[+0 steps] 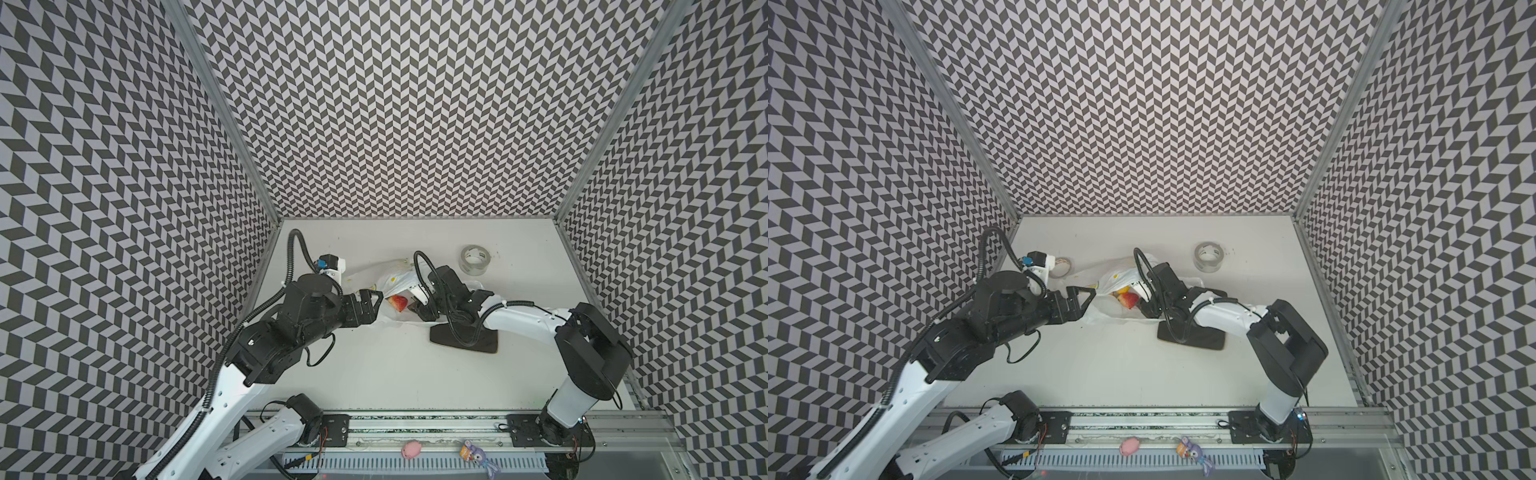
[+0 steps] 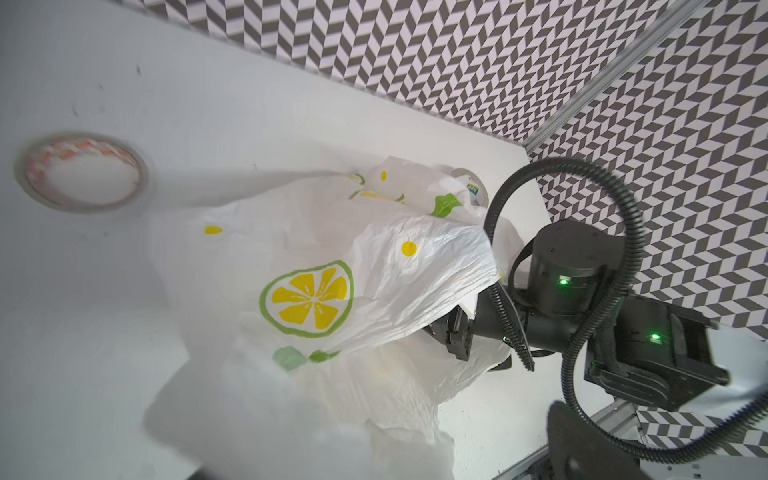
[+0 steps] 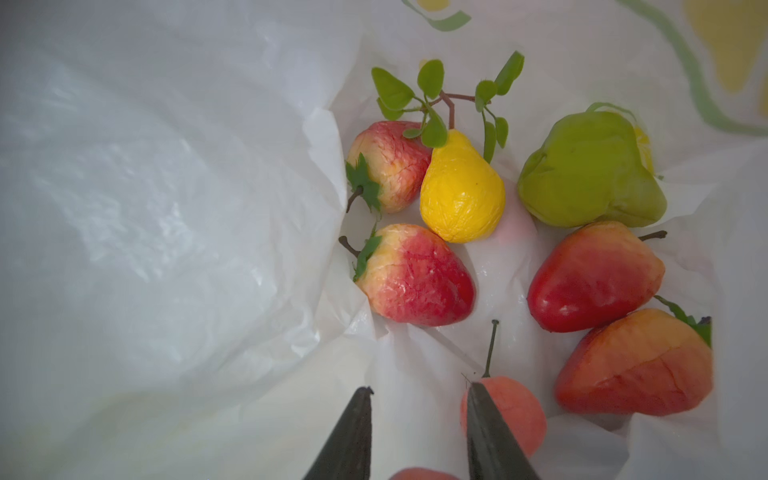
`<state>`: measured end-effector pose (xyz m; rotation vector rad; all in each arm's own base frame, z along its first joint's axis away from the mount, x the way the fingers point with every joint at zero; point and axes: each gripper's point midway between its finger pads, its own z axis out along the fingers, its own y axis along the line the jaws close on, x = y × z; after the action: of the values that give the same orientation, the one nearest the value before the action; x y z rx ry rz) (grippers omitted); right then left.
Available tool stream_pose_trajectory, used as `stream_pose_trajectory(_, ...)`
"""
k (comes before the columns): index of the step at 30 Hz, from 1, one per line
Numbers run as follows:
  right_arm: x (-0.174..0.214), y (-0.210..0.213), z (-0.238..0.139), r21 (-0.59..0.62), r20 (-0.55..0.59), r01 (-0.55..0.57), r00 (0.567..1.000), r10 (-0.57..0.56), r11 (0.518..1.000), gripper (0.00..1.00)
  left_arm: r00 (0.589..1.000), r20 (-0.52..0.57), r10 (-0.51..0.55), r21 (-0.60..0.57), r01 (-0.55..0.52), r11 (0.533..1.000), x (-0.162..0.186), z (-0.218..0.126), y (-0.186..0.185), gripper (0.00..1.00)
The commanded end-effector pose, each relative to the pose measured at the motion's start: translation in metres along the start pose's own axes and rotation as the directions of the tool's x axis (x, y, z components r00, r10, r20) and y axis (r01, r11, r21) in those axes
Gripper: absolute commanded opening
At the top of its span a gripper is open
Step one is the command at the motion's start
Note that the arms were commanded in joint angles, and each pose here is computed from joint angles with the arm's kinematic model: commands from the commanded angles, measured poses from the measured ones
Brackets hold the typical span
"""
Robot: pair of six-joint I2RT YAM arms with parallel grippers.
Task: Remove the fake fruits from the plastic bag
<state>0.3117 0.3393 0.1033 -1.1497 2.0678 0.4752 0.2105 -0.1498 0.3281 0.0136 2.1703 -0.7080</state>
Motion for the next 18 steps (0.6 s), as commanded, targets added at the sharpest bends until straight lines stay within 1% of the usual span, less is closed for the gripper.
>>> stream_pose_trajectory(1, -0.013, 0.003, -0.001, -0.018, 0.03, 0.021, 0.999, -0.021, 1.0, 0.22, 0.993, 0.032, 0.112, -0.106, -0.108, 0.988, -0.022, -0.025, 0.008, 0.98)
stream_pose_trajectory(4, -0.015, 0.004, -0.003, -0.018, 0.034, 0.018, 0.999, -0.017, 1.0, 0.22, 0.984, 0.051, 0.173, -0.189, -0.16, 0.969, -0.048, -0.035, 0.008, 0.99)
stream_pose_trajectory(6, -0.015, 0.003, -0.004, -0.016, 0.034, 0.01, 0.999, -0.01, 1.0, 0.22, 0.978, 0.066, 0.2, -0.253, -0.177, 0.951, -0.063, -0.039, 0.011, 0.99)
stream_pose_trajectory(8, -0.015, 0.003, -0.004, -0.017, 0.036, 0.003, 0.999, -0.002, 1.0, 0.22, 0.971, 0.077, 0.227, -0.271, -0.199, 0.942, -0.076, -0.04, 0.006, 0.99)
stream_pose_trajectory(9, -0.015, 0.003, -0.004, -0.016, 0.039, -0.003, 0.999, 0.003, 1.0, 0.22, 0.964, 0.063, 0.26, -0.253, -0.236, 0.938, -0.079, -0.035, 0.0, 0.99)
stream_pose_trajectory(10, -0.017, 0.004, -0.005, -0.019, 0.044, -0.005, 0.999, 0.006, 1.0, 0.22, 0.956, 0.039, 0.291, -0.21, -0.277, 0.938, -0.077, -0.026, -0.009, 0.99)
stream_pose_trajectory(12, -0.02, 0.005, -0.005, -0.028, 0.054, -0.013, 0.998, 0.014, 1.0, 0.22, 0.934, -0.049, 0.355, -0.101, -0.358, 0.928, -0.059, -0.001, -0.025, 0.98)
stream_pose_trajectory(14, -0.022, 0.006, -0.006, -0.037, 0.063, -0.015, 0.998, 0.018, 0.999, 0.22, 0.895, -0.138, 0.425, -0.044, -0.434, 0.9, -0.039, 0.023, -0.033, 0.98)
stream_pose_trajectory(15, -0.024, 0.007, -0.007, -0.039, 0.069, -0.015, 0.997, 0.018, 0.999, 0.22, 0.869, -0.175, 0.463, -0.024, -0.474, 0.88, -0.029, 0.034, -0.035, 0.99)
stream_pose_trajectory(16, -0.024, 0.008, -0.007, -0.044, 0.071, -0.015, 0.997, 0.018, 0.999, 0.22, 0.842, -0.199, 0.501, -0.006, -0.512, 0.859, -0.021, 0.043, -0.036, 1.0)
stream_pose_trajectory(18, -0.025, 0.008, -0.006, -0.049, 0.077, -0.015, 0.997, 0.019, 0.999, 0.23, 0.809, -0.23, 0.542, 0.011, -0.554, 0.832, -0.012, 0.059, -0.034, 1.0)
